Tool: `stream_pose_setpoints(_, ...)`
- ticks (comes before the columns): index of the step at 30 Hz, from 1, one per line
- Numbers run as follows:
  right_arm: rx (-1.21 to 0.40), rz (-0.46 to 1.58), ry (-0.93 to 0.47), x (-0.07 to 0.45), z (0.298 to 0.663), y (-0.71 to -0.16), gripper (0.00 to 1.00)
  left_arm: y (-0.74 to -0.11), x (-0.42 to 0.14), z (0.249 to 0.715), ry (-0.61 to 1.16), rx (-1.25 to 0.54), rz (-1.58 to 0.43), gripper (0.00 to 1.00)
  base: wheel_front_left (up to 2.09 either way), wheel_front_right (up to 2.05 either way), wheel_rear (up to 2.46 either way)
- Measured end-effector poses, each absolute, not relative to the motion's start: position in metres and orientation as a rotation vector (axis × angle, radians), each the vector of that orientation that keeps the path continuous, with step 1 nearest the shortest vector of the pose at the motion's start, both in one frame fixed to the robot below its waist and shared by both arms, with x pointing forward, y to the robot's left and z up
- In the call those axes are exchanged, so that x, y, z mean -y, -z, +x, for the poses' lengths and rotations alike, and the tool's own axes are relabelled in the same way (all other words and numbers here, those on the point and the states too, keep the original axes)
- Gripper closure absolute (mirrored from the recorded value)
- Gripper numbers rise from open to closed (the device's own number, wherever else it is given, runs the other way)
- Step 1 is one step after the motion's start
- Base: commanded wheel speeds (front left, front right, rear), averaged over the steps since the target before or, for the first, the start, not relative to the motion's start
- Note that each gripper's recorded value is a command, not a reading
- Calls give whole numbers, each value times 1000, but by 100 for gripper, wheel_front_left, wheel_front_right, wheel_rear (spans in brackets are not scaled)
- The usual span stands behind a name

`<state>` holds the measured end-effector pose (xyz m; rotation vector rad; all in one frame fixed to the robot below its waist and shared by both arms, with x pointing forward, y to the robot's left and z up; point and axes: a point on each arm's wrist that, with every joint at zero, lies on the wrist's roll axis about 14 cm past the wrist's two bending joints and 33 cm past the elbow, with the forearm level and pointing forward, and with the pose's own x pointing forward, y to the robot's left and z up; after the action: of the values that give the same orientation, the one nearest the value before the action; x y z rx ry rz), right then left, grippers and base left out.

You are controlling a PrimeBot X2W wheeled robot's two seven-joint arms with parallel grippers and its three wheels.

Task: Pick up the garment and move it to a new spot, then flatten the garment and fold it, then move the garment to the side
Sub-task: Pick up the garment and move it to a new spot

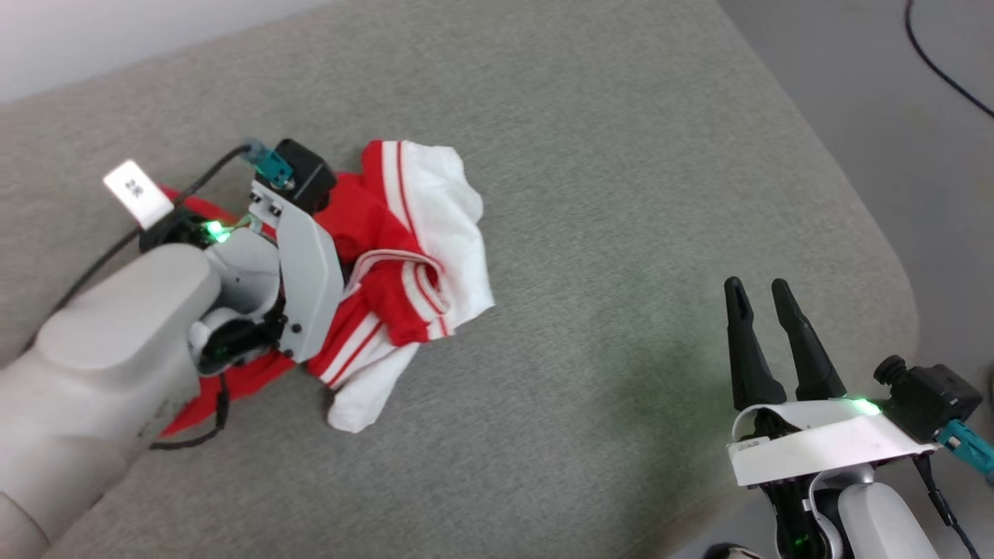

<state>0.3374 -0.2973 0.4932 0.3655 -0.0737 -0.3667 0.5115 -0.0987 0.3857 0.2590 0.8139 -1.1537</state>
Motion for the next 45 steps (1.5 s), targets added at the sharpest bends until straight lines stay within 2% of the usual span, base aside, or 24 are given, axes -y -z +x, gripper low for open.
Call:
stream_pose_setpoints(8,60,332,256,271,363,-491,0,-426,75,523,1088,-619,172,0,0,0,0)
stream_pose_setpoints(16,42,288,124,234,387,-488,0,-473,36,517,992,-450,1,0,0,0,0)
stream_pose_setpoints(29,0,230,-1,193,406,-475,0,-427,-95,461,520,-443,-317,0,0,0,0)
stream_pose_setpoints(39,-7,222,-63,169,418,-473,0,-442,-194,425,214,-271,-322,0,0,0,0)
stream_pose_setpoints(45,39,188,-60,173,414,-490,0,-457,-222,389,90,-150,-301,0,0,0,0)
